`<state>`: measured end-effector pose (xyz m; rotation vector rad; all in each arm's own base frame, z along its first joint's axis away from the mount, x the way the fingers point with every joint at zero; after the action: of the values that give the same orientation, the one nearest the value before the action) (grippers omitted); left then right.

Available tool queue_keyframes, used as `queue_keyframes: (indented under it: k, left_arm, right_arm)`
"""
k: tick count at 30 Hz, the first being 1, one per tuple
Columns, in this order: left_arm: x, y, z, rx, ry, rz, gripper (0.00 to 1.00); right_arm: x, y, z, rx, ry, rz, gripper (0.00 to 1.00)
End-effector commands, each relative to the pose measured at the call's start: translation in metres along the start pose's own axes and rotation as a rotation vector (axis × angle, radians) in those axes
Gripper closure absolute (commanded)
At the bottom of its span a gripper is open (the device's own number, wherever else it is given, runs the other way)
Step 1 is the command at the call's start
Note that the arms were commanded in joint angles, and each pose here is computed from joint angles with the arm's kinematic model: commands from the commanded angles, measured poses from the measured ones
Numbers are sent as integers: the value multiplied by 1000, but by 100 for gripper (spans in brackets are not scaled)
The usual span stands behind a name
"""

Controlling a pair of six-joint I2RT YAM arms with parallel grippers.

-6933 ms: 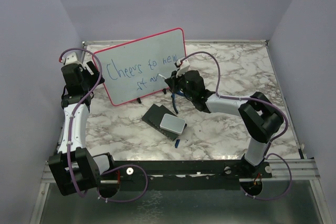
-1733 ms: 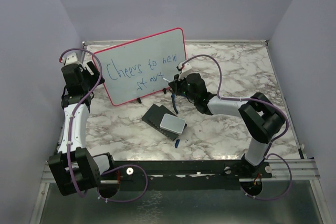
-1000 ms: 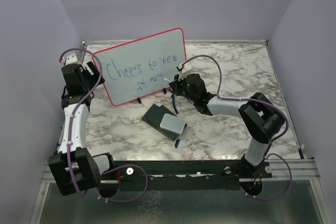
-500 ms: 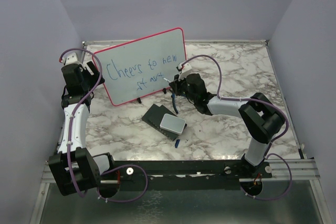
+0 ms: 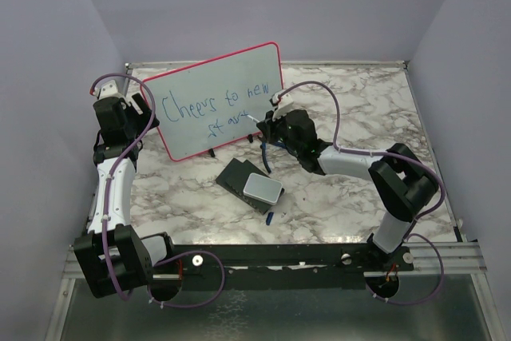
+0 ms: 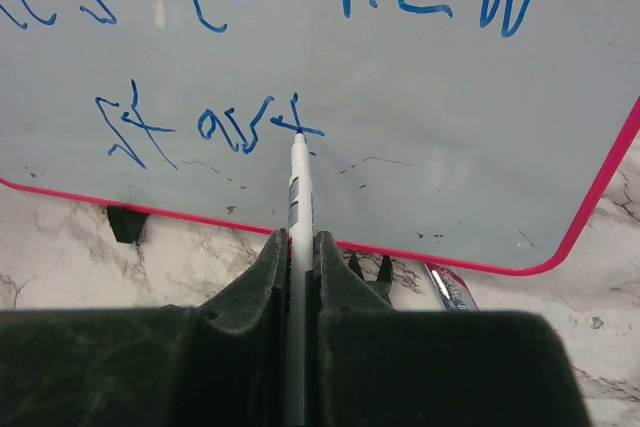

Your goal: Write a sentence on the whiteboard

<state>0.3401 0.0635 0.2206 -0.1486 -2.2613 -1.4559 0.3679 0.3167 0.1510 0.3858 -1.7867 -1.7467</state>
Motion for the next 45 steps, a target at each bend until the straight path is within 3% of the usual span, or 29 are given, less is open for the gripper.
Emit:
queue_keyframes:
  k: [1, 45]
  left_arm:
    - [3, 1, -6, -14, -31, -12, 21]
    - [3, 1, -6, -17, -31, -13, 21]
  right_arm:
    - [-2, 15, 2, 13, 17, -35, 99]
    - [-4, -28, -4, -17, -25, 73, 99]
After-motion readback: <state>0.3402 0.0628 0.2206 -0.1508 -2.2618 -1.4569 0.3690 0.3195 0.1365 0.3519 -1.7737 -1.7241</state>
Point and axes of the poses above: each gripper's point midway between its finger pads, its own x axis back along the fingers, its own z axis along the line the jaws close on, y = z × x, the point moved 3 cm from there along x, back along the fingers, and after that the axes turned 4 degrees about x, right-handed, at the moved point
